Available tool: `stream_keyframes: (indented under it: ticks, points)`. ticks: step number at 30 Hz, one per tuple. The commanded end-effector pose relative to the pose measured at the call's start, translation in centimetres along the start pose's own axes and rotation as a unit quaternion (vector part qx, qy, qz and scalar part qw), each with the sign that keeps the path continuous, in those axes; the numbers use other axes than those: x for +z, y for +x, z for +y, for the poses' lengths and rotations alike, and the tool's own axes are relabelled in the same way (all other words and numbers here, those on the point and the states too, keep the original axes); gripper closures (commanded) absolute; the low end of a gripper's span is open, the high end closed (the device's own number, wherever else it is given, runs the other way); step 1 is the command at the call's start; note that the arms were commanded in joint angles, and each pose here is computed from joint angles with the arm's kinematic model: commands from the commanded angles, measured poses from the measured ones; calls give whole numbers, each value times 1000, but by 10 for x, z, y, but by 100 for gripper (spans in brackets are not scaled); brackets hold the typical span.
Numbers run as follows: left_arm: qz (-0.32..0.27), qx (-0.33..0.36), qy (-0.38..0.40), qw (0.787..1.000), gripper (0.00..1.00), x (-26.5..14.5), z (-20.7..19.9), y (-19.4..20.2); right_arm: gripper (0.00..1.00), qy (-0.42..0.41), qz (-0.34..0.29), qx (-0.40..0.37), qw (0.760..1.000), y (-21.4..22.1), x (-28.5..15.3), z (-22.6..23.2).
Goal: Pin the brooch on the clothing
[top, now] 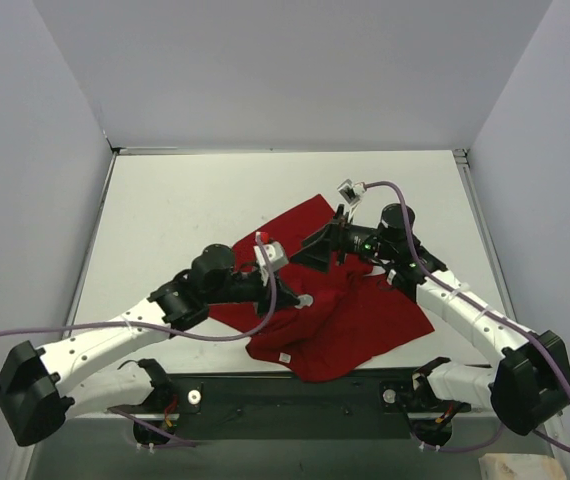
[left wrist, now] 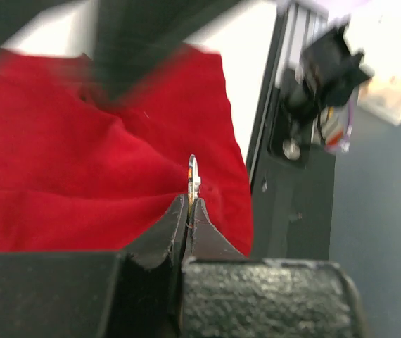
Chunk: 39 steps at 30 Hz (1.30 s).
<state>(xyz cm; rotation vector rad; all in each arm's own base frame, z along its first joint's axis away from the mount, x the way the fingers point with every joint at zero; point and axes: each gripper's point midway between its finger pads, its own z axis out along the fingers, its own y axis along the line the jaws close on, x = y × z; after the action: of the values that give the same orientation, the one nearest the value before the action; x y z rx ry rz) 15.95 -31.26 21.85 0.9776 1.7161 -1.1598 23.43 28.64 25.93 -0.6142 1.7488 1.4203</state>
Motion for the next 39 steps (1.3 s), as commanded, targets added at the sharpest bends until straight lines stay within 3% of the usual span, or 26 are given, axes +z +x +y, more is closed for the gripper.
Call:
stream_keyframes:
  ticks: [1,4,10,11,13,15,17,25,30,34,36,37,39]
  points:
    - [52,27,-38,998,100,26,3,22,0,37,-29,-4,999,-25,0,-14]
    - [104,45,-46,993,100,39,-14,54,0,92,-44,14,995,-28,-9,-36]
    - [115,58,-102,986,100,50,-9,68,0,141,-55,58,987,-31,-22,-66]
    - [114,63,-101,986,75,50,-10,66,0,145,-55,65,986,-31,-23,-69]
    - [101,70,-106,987,55,50,-9,59,0,153,-58,84,983,-30,-25,-76]
    - [87,74,-126,985,15,47,-3,50,0,157,-54,95,982,-27,-24,-82]
    - [59,73,-141,986,6,48,0,35,0,161,-53,102,980,-26,-24,-87]
    - [-14,6,-188,982,4,32,29,-11,0,152,-47,108,981,-29,-22,-89]
    - [-62,-104,-246,962,5,4,70,-29,0,178,-29,121,976,-24,-20,-106]
    - [-78,-187,-317,927,5,-31,115,-16,0,243,13,142,960,-25,-20,-131]
    - [-80,-253,-354,897,5,-54,141,2,0,271,48,135,952,-19,-16,-150]
    - [-71,-282,-370,882,5,-63,149,14,0,314,78,153,934,-6,-24,-161]
    - [-74,-367,-396,839,5,-87,172,40,0,350,95,140,921,-17,-22,-179]
